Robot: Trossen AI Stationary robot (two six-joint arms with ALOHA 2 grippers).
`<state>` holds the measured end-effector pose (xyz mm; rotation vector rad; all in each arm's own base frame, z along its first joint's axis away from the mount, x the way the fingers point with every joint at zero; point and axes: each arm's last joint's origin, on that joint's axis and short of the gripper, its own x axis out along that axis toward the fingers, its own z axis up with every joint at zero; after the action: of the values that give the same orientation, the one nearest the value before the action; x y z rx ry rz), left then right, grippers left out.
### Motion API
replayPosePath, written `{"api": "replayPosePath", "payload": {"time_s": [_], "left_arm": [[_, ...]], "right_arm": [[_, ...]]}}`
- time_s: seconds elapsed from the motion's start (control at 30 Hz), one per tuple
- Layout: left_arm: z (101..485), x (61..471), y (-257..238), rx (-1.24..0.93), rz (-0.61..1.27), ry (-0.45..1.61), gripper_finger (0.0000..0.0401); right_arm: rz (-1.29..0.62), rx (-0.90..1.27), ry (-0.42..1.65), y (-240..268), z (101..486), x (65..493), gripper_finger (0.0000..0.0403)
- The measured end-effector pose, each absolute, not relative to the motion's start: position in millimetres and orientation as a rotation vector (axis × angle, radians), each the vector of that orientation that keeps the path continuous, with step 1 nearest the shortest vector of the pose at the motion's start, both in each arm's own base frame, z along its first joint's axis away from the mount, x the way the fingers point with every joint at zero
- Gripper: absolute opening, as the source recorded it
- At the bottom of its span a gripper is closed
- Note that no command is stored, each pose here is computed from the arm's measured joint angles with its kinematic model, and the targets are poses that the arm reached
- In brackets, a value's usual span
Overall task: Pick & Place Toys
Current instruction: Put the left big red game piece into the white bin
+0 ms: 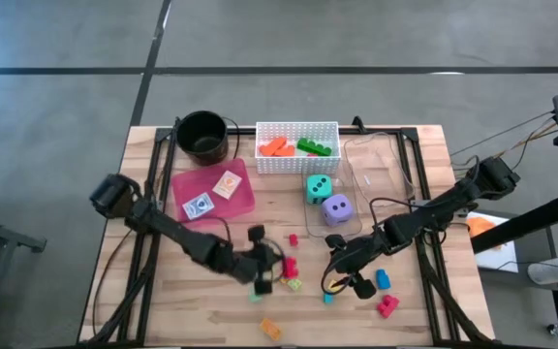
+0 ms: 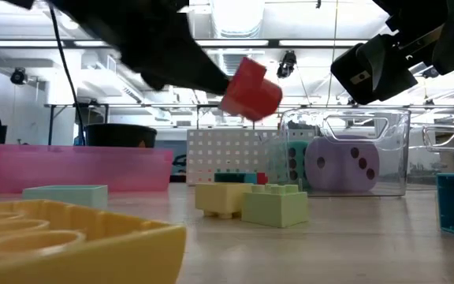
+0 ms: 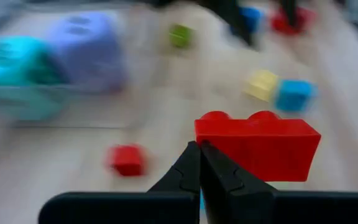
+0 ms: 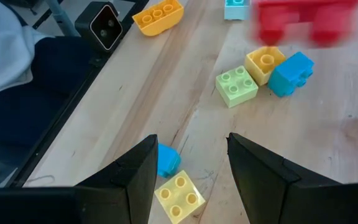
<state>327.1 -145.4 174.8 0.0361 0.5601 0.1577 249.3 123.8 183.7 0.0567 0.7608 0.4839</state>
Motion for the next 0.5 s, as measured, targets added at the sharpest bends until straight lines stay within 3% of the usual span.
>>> {"api": "replayPosePath", "payload": {"time_s": [0.27, 0.5], "left_arm": [[201, 344, -56, -0.042, 0.544, 0.46, 0.0], [219, 354, 55, -0.057, 0.706, 0.431, 0.0]], "right_arm": [[0.484, 0.057, 0.762, 124, 183, 249, 0.0195], [0.483, 0.056, 0.764, 123, 183, 249, 0.0195]]}}
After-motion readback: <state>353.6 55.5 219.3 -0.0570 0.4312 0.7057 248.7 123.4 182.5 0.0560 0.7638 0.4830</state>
